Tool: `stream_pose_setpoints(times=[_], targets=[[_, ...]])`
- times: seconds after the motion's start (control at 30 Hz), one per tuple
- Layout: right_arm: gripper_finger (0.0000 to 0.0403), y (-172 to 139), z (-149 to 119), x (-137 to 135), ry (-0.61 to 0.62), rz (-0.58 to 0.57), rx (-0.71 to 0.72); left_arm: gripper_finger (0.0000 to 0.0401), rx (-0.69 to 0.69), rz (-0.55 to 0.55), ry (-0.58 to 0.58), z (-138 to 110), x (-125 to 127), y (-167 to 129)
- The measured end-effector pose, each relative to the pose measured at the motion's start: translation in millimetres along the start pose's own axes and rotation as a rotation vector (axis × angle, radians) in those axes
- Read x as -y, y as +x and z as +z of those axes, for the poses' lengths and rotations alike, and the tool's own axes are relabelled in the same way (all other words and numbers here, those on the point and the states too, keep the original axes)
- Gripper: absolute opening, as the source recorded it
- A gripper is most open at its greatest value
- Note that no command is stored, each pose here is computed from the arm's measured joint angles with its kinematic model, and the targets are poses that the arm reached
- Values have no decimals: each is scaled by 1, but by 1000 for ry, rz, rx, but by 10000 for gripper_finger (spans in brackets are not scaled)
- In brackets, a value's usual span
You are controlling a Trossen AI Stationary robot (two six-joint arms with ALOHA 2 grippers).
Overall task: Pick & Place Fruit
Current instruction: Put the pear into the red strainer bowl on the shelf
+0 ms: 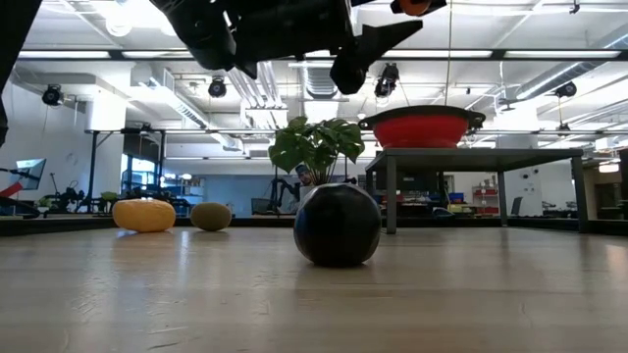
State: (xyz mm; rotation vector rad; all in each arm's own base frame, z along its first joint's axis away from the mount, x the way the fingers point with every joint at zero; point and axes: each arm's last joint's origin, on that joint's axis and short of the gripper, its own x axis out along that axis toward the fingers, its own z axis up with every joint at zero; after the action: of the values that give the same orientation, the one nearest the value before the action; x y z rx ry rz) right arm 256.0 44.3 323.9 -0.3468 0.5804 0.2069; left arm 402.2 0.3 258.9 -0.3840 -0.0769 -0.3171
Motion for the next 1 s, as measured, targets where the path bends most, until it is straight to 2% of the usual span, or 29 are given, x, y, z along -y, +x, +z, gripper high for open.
stream_pose_setpoints(times=[0.2, 0.47, 0.63, 0.8, 1.0], targets=[[138, 0, -3, -1, 20, 10, -31, 288, -36, 17, 34, -3, -2, -1], [152, -18, -3, 1, 133, 12, -203, 290, -85, 36, 18, -8, -7, -2], [142, -35, 0, 4, 170, -17, -296, 289, -138, 57, 22, -14, -9, -3], [137, -56, 11, 22, 175, -189, -337, 289, -172, 80, 17, -18, -11, -4], [153, -80, 19, 64, 248, -362, -300, 287, -175, 73, 17, -19, -8, -3]])
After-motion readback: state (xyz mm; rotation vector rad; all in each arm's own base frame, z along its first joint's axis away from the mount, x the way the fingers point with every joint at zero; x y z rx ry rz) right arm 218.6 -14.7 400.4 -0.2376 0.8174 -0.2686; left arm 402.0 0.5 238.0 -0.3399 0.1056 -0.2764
